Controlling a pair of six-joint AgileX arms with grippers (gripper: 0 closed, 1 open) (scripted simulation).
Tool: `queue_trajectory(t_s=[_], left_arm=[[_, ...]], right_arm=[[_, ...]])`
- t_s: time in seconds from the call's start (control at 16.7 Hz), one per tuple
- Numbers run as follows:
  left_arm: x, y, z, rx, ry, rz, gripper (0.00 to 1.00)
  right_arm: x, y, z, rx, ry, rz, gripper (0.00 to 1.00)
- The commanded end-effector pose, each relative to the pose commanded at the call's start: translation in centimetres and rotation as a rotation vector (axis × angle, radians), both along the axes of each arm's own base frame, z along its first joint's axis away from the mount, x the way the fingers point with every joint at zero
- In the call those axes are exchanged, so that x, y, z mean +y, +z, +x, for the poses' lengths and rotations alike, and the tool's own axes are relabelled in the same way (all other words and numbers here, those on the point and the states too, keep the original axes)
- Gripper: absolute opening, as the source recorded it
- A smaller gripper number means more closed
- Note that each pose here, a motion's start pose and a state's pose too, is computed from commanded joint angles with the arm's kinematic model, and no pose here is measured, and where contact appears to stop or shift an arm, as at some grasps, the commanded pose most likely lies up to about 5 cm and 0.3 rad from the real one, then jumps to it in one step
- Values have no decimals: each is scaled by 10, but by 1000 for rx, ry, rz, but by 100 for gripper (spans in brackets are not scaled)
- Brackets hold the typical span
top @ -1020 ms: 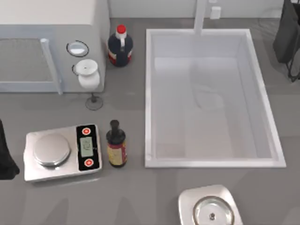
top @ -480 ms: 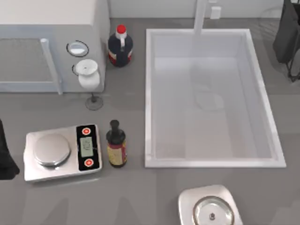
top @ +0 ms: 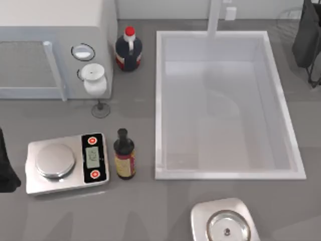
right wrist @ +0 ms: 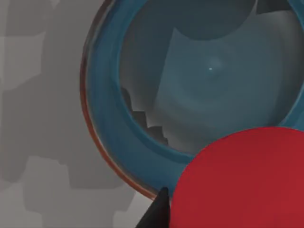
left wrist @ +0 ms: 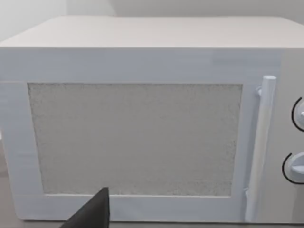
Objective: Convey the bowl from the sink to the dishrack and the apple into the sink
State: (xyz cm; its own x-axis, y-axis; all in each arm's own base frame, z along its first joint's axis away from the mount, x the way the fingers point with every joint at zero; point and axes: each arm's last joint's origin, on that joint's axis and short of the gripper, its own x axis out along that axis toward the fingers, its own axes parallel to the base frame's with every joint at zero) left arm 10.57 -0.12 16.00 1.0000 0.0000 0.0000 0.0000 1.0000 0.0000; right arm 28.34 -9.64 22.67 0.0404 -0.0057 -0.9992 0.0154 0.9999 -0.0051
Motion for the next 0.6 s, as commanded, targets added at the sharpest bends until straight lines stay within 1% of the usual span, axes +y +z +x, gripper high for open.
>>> queue_trajectory(t_s=[0.3, 0.42, 0.6], left_arm=[[0, 0, 0, 0, 0, 0, 100], [0, 0, 0, 0, 0, 0, 100], [0, 0, 0, 0, 0, 0, 100]], right_arm=[[2, -2, 2, -4, 7, -4, 0], [13, -4, 10, -41, 41, -32, 0], [44, -9, 29, -156, 118, -103, 0]])
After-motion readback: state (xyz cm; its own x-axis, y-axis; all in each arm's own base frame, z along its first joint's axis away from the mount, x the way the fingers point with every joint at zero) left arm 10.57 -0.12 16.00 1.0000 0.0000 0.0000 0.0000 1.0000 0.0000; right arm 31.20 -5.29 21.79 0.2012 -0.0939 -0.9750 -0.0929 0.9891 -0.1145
